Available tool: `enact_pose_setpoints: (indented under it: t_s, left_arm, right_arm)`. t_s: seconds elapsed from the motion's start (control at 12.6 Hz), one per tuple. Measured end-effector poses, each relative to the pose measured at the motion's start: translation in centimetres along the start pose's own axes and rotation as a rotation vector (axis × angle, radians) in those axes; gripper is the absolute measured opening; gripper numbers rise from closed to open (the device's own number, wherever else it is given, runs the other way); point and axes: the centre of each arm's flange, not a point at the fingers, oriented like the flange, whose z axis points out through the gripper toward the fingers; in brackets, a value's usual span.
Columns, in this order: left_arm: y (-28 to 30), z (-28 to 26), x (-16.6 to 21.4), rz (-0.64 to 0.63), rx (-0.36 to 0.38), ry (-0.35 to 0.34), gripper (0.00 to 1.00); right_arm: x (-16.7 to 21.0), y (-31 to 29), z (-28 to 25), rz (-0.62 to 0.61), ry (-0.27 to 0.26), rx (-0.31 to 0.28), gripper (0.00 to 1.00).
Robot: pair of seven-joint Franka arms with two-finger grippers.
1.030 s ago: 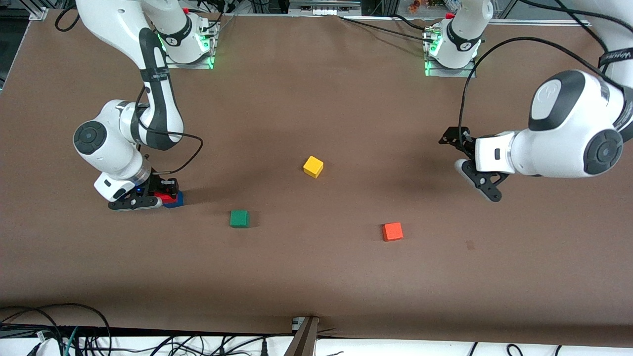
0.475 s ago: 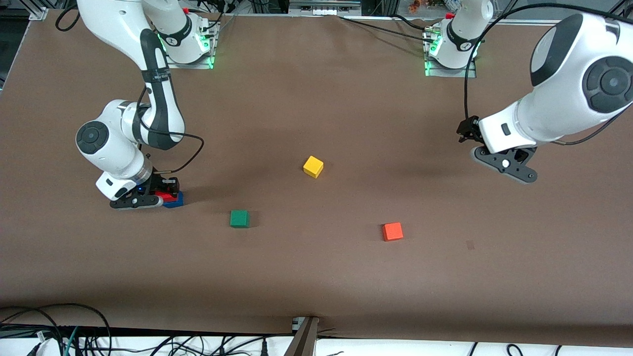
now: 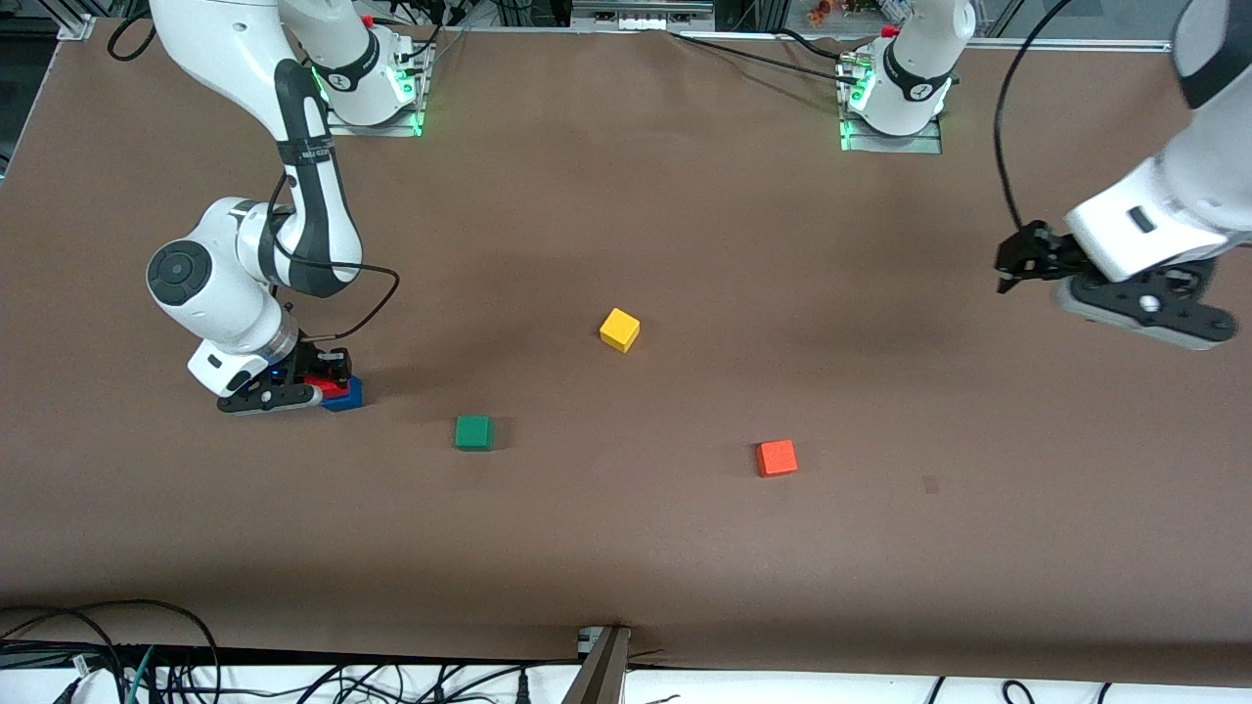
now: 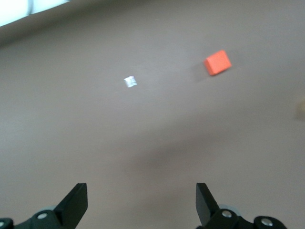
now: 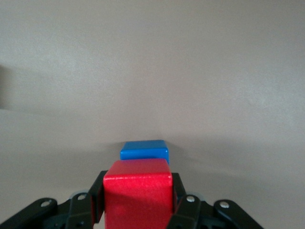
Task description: Pass red block to right arm, stack on blue
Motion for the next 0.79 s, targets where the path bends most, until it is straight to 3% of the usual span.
enact_pose_setpoints:
  t_s: [0.55,0.79]
  left_arm:
    - [0.3,-1.0,-3.5,-0.252,-0.002,0.002,1.0]
    - [0.4,0.0,-5.6,-0.29,0.005,0.021,1.0]
  right_arm:
    - [-0.3,0.2,0.3,-0.013,-0.008,-0.001,0.56]
    - [-0.4,0.3,0.4,-0.013,-0.011,-0.002,0.56]
